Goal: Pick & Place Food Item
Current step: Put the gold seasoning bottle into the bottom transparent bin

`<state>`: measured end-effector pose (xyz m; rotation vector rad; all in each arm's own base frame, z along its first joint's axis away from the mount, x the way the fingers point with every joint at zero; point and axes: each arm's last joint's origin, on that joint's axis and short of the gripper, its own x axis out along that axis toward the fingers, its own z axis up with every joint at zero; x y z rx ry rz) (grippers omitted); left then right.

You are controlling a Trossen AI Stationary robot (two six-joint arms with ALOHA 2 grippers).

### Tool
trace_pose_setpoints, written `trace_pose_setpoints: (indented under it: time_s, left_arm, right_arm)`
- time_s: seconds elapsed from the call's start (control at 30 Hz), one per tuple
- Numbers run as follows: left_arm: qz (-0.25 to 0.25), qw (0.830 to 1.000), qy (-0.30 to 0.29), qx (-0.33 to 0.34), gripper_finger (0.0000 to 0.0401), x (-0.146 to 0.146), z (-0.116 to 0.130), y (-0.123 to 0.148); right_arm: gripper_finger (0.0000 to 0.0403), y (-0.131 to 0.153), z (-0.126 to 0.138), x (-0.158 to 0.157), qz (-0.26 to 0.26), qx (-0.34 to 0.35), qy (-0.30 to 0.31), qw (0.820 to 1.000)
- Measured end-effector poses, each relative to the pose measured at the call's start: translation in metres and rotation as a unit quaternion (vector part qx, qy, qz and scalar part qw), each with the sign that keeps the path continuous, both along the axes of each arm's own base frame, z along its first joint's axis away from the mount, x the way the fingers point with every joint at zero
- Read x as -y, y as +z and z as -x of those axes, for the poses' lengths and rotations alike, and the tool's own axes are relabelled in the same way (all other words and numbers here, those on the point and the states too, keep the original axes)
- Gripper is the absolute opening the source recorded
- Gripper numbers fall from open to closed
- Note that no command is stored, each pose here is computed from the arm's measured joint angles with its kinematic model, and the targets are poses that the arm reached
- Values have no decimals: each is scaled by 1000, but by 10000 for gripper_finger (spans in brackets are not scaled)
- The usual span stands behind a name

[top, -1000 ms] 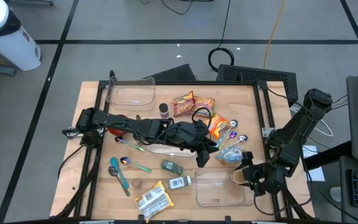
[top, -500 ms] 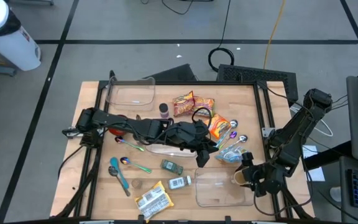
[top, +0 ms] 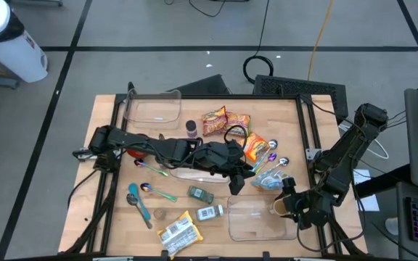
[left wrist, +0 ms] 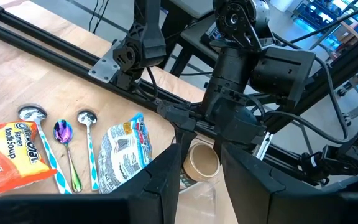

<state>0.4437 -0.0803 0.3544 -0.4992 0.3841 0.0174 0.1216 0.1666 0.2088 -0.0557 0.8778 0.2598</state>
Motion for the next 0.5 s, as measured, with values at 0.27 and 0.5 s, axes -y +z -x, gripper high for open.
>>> trace_pose_setpoints:
  time_s: [0.27,0.5]
  left_arm:
    - [0,1000,0,0,122,0,0,0]
    - [-2,1000,-1,0,122,0,0,0]
  right_arm:
    - [313,0,0,0,1,1,-1,1000]
    - [331,0,0,0,0,1,-1,1000]
